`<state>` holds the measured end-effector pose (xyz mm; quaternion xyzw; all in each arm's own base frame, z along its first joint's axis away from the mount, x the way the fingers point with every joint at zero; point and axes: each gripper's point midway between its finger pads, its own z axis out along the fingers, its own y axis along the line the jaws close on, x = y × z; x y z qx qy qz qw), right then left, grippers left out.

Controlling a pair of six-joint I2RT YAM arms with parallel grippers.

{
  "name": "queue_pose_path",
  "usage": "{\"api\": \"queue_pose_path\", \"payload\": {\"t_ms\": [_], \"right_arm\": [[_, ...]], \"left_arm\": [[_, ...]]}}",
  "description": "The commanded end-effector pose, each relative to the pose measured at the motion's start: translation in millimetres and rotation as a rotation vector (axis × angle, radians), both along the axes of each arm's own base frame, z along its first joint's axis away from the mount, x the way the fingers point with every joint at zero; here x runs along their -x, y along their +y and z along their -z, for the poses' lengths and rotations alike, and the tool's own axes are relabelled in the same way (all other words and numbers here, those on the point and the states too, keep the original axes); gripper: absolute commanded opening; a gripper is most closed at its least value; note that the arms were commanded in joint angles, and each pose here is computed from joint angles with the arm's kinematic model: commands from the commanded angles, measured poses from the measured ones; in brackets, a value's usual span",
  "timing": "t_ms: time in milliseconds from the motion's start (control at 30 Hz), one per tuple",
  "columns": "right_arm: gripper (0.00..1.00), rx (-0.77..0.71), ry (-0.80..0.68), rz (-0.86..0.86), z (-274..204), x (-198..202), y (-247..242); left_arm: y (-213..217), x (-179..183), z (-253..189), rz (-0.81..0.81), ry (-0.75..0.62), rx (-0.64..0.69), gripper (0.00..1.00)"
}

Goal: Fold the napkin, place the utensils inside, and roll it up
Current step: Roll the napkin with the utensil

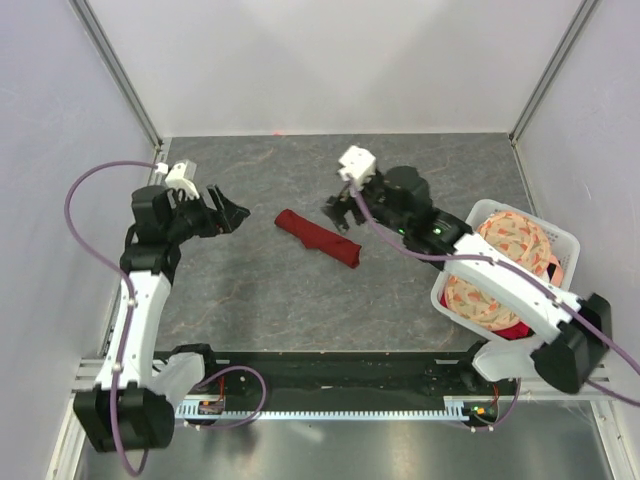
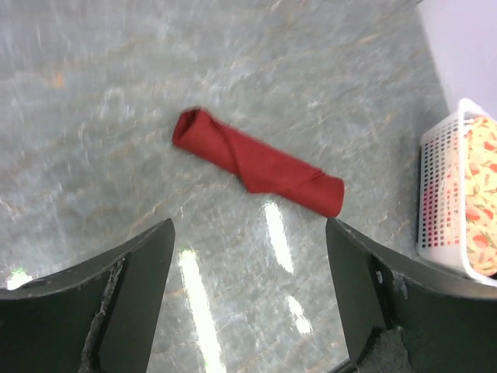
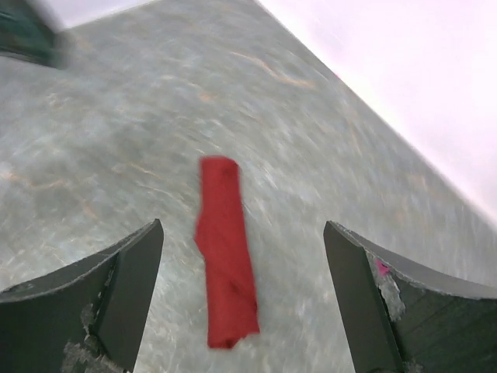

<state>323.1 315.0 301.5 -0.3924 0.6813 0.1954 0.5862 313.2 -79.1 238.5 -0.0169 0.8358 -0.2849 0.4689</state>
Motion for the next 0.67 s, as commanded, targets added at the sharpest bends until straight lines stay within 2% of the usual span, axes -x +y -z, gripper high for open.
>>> {"api": "queue_pose_path", "payload": {"t_ms": [0, 33, 67, 133, 233, 633], "right_arm": [[0.93, -0.052, 0.270, 0.334, 80, -8, -82], [0.93, -0.115, 0.274, 0.377, 72, -2, -96], [0.93, -0.113, 0.302, 0.437, 90, 0, -116], [0.93, -0.161, 0.308, 0.520, 98, 9, -141], [0.94, -0.233, 0.277, 0.579, 97, 16, -161], [0.94, -0.292, 0.260, 0.636, 105, 24, -176]], "left_arm": [[-2, 10, -35, 0.051, -0.271, -0.070, 0.86], [-2, 14, -32, 0.051, -0.278, -0.075, 0.86], [-1, 19, -39, 0.046, -0.311, -0.085, 0.87], [3, 21, -40, 0.015, -0.332, -0.094, 0.87], [6, 26, -50, -0.012, -0.385, -0.097, 0.87], [12, 36, -61, -0.061, -0.459, -0.110, 0.88]]}}
